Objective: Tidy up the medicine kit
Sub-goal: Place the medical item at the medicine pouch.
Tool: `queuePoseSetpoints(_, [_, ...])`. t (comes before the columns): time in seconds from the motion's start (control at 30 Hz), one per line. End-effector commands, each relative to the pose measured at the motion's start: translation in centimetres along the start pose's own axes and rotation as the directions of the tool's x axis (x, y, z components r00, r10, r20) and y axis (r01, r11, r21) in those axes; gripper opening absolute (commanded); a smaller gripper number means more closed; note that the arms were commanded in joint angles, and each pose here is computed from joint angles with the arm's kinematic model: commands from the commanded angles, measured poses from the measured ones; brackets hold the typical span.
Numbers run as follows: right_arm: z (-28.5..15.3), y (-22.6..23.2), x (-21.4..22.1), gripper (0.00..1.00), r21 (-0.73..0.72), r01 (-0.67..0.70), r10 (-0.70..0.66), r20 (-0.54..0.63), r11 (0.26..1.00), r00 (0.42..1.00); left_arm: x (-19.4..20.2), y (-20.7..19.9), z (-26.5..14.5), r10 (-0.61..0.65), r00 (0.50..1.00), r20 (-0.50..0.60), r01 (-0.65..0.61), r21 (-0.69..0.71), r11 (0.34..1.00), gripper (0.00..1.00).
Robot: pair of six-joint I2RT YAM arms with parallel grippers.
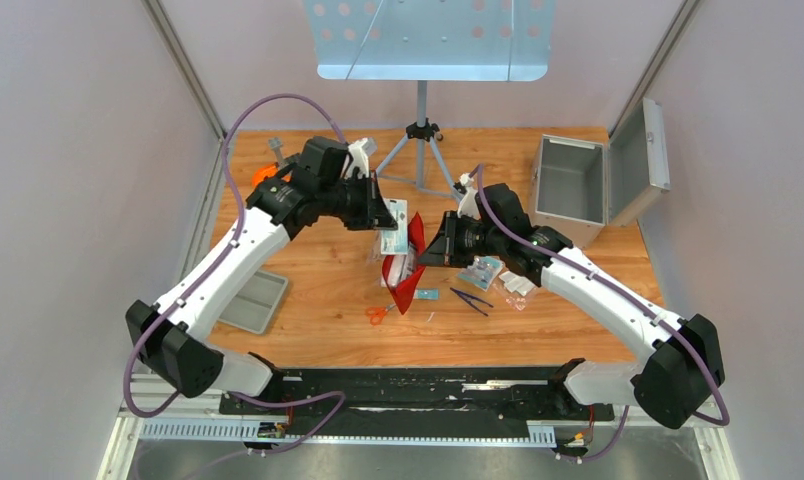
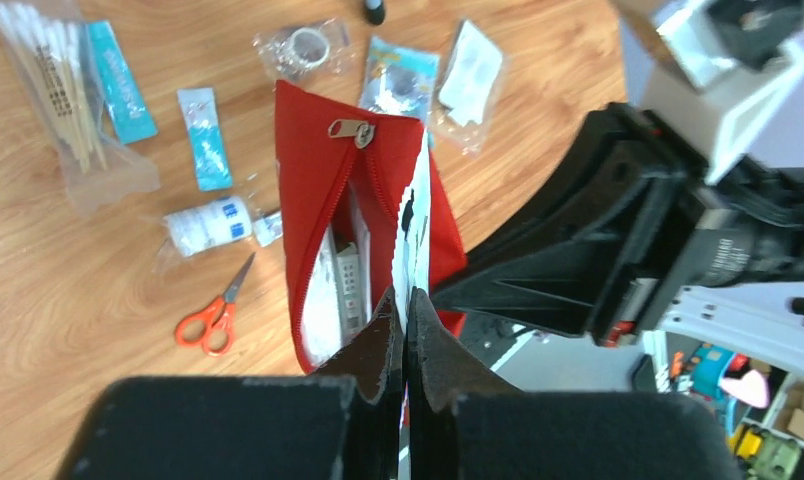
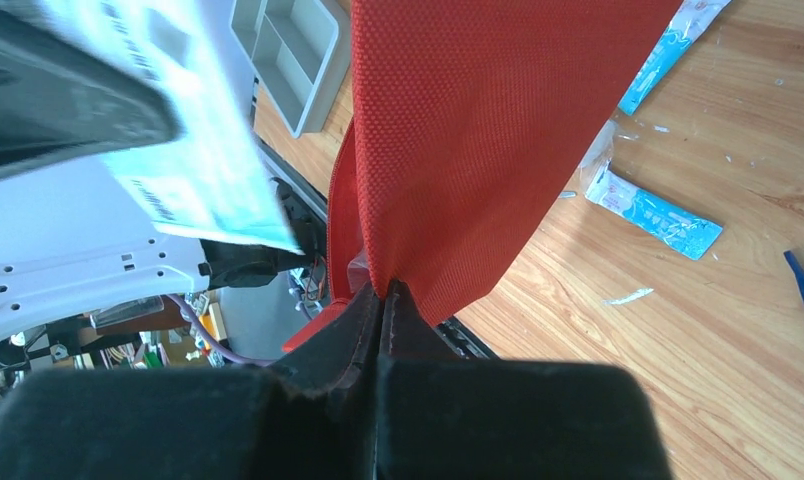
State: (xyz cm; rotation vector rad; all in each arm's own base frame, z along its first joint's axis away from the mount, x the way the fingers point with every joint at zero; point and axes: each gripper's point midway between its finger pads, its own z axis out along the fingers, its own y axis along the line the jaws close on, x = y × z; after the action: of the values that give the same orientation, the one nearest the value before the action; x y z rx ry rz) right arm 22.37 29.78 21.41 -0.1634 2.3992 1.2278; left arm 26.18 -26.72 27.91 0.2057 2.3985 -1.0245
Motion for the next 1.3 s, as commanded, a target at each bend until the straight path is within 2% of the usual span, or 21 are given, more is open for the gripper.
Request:
queuePoseSetpoints(0.0, [-0.7,2.5,-1.5,0.0,-0.069,0.032,-0.027,0.06,0.997,0.998,1.4,1.2,1.0,0.08,0.996,-0.041,-0.084,-0.1,0.991,0.0])
queuePoseSetpoints(0.23, [-0.4,2.7,-1.5,0.0,-0.068,0.032,-0.028,0.056,0.997,0.998,3.7,0.9,2.5,0.12,0.987,-0.108,-0.131,-0.104,0.986,0.0])
queuePoseSetpoints(0.83, [-0.3,2.9,-1.9,0.0,-0.064,0.034,-0.03,0.069,0.997,0.997,8.2,2.9,4.1,0.165,0.94,-0.3,-0.241,-0.24,0.94,0.0])
queuePoseSetpoints(1.1, [-0.1,2.9,-1.9,0.0,-0.065,0.032,-0.027,0.066,0.997,0.997,7.8,3.2,3.8,0.165,0.945,-0.282,-0.245,-0.277,0.929,0.0])
queuePoseSetpoints(1.27, [-0.1,3.0,-1.9,0.0,-0.07,0.034,-0.029,0.067,0.997,0.997,7.0,1.6,4.7,0.147,0.959,-0.241,-0.203,-0.226,0.953,0.03])
